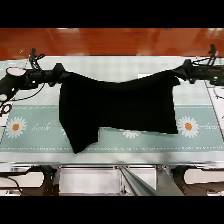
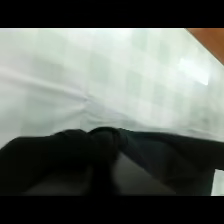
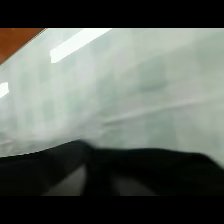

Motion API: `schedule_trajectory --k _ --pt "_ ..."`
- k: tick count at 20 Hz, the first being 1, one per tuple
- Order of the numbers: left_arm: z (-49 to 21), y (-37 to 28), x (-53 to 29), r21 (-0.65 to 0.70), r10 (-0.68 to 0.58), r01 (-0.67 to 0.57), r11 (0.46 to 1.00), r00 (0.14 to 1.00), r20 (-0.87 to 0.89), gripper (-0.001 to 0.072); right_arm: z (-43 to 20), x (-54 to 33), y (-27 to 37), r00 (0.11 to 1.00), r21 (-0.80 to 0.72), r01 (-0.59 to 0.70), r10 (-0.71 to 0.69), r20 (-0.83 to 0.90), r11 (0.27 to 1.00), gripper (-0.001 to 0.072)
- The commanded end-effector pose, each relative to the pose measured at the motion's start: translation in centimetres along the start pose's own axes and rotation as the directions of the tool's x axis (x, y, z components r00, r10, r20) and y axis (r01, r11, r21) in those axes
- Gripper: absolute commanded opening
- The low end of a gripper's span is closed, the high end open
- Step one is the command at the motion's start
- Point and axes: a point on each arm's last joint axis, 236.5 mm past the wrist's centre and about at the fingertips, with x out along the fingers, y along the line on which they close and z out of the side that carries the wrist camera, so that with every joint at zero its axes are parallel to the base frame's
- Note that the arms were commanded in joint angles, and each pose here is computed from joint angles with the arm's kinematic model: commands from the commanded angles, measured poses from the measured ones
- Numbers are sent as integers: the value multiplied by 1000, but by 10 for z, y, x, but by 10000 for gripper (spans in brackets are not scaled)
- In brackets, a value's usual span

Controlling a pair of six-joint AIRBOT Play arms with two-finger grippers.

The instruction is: Fold the shirts.

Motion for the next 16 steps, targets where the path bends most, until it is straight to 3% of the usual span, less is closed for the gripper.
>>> schedule_trajectory --k 1,3,6,8,10,13,16 --pt "-5 -5 17 -8 -56 56 998 991 -122 500 -5 26 4 994 73 -104 107 -37 992 407" --pt "-6 11 -11 65 0 15 998 975 -221 508 3 5 4 992 94 -121 123 -20 988 407" --pt "-9 76 -83 0 198 -212 977 912 -359 507 9 -51 0 989 141 -141 145 -20 980 406" --pt "-18 103 -123 15 256 -270 963 891 -374 508 -15 -85 -14 992 74 -67 74 -104 995 406" --pt "-38 119 -144 -27 261 -289 957 898 -356 508 -50 -102 -34 986 23 22 -18 -166 999 406" --pt "-107 149 -146 -127 240 -315 941 882 -406 508 -105 -102 -48 982 59 47 -36 -184 997 406" --pt "-152 140 -131 -204 90 -205 957 882 -462 508 -147 -99 -51 975 69 45 -28 -220 997 406"
